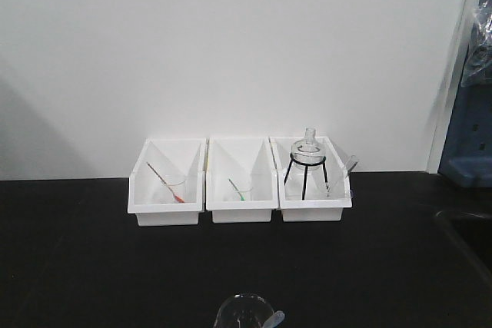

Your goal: Grab transparent chemical and place on left bench

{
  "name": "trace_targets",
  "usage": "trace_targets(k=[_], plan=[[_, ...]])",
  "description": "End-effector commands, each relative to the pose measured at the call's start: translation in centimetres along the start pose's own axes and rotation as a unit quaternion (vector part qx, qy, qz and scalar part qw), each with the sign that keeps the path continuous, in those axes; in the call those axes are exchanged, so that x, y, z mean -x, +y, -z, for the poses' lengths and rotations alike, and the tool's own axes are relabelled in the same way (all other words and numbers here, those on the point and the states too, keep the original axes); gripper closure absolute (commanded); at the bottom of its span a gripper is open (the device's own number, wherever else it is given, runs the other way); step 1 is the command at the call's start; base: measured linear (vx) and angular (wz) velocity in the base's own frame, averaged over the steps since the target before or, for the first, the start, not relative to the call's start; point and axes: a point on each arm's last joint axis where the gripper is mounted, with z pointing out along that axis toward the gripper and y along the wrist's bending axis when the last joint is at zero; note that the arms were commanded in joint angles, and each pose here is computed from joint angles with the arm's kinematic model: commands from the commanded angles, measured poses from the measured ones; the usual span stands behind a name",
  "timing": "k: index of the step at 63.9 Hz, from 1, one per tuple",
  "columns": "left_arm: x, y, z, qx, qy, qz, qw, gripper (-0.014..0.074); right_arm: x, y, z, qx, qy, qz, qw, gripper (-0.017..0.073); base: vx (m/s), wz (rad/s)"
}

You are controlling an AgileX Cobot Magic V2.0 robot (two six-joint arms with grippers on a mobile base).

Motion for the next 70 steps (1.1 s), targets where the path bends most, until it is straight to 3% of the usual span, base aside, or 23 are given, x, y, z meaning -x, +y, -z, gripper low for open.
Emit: trace_targets(k=[1, 7, 15, 19, 22, 31, 49, 53, 70], plan=[[0.3, 0.0, 0.1, 0.001, -0.041, 0.004, 0.999, 0.0597, 1.5, 0.0, 1.1, 0.004, -0.048, 0.012, 0.999, 0.0067, 0.00, 0.00], [0.3, 0.0, 0.1, 0.001, -0.041, 0.004, 0.999, 0.0597, 1.6, -0.7, 2.6, -0.016, -0.077, 0.006, 0.997, 0.0185, 0.00, 0.00], [0.3, 0.0, 0.1, 0.001, -0.041, 0.004, 0.999, 0.0597, 1.0, -2.1, 5.1, -0.077, -0.094, -0.036, 0.992, 0.0391, 0.00, 0.00], [0.3, 0.0, 0.1, 0.001, -0.041, 0.004, 0.999, 0.0597, 0.4, -2.5, 6.1, -0.112, -0.087, -0.038, 0.989, 0.0497, 0.00, 0.00], [0.3, 0.0, 0.1, 0.001, -0.041, 0.004, 0.999, 0.0597, -0.3, -2.8, 6.6, -0.139, -0.076, -0.018, 0.987, 0.0573, 0.00, 0.00], [0.3, 0.0, 0.1, 0.001, -0.041, 0.004, 0.999, 0.0597, -3.6, -2.7, 6.1, -0.168, -0.077, 0.026, 0.983, 0.0569, 0.00, 0.00], [0.3, 0.0, 0.1, 0.001, -0.041, 0.004, 0.999, 0.0597, -10.2, -2.3, 3.7, -0.159, -0.156, 0.003, 0.975, 0.0567, 0.00, 0.00], [0.3, 0.0, 0.1, 0.001, -0.041, 0.004, 0.999, 0.0597, -10.5, -2.3, 3.7, -0.154, -0.131, -0.018, 0.979, 0.0566, 0.00, 0.00], [0.3, 0.0, 0.1, 0.001, -0.041, 0.004, 0.999, 0.0597, -10.5, -2.3, 3.6, -0.153, -0.132, -0.027, 0.979, 0.0566, 0.00, 0.00]])
